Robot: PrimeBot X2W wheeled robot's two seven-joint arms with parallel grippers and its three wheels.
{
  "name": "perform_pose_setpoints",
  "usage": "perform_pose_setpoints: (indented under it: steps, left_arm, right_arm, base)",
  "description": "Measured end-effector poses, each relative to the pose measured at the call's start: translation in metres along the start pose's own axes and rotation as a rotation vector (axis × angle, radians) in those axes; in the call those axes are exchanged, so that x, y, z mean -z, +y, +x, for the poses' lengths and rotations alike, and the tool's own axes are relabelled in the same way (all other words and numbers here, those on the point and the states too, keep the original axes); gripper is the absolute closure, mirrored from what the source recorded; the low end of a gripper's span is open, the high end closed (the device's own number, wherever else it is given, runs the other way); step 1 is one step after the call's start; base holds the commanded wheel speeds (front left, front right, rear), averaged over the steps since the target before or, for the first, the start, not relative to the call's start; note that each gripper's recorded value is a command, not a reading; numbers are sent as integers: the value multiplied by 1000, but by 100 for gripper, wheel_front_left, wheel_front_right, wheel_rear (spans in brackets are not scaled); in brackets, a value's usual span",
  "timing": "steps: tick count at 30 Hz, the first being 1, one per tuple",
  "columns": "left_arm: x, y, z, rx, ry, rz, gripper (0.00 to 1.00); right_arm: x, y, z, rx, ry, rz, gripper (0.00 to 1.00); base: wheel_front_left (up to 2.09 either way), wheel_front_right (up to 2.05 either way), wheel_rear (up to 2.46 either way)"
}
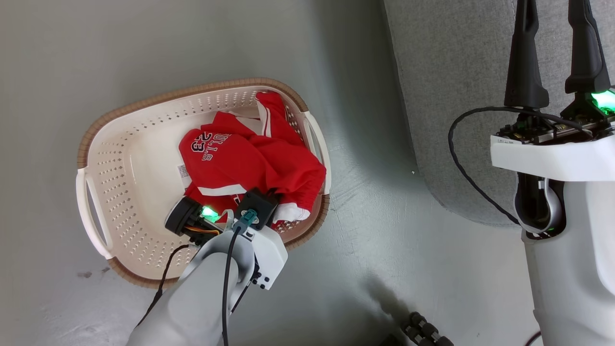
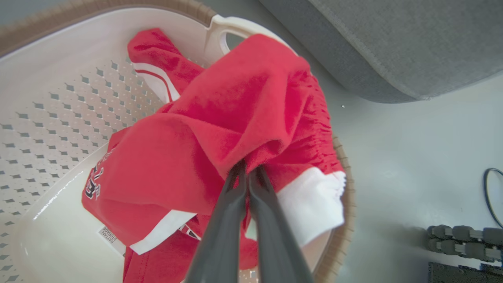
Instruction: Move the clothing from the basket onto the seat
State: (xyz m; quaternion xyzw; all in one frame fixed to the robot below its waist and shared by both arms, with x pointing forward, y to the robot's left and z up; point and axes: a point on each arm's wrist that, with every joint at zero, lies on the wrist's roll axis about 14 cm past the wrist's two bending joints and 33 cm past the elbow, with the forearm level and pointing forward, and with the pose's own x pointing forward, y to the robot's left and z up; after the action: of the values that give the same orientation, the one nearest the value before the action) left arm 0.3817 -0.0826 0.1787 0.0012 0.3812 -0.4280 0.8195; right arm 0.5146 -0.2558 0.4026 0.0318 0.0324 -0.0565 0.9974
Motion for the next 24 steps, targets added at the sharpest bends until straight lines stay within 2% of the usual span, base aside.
perform_pose_setpoints:
  steps: [10, 24]
  left_arm:
    - [-20, 17, -8, -67, -68, 0, 100]
    - [-78, 48, -32, -191, -228, 0, 100]
  right_arm:
    - [-11, 2, 1, -2, -25, 13, 0]
    - [-35, 9, 0, -14, -74, 20, 0]
  base:
    - [0, 0, 0]
    - [0, 0, 0]
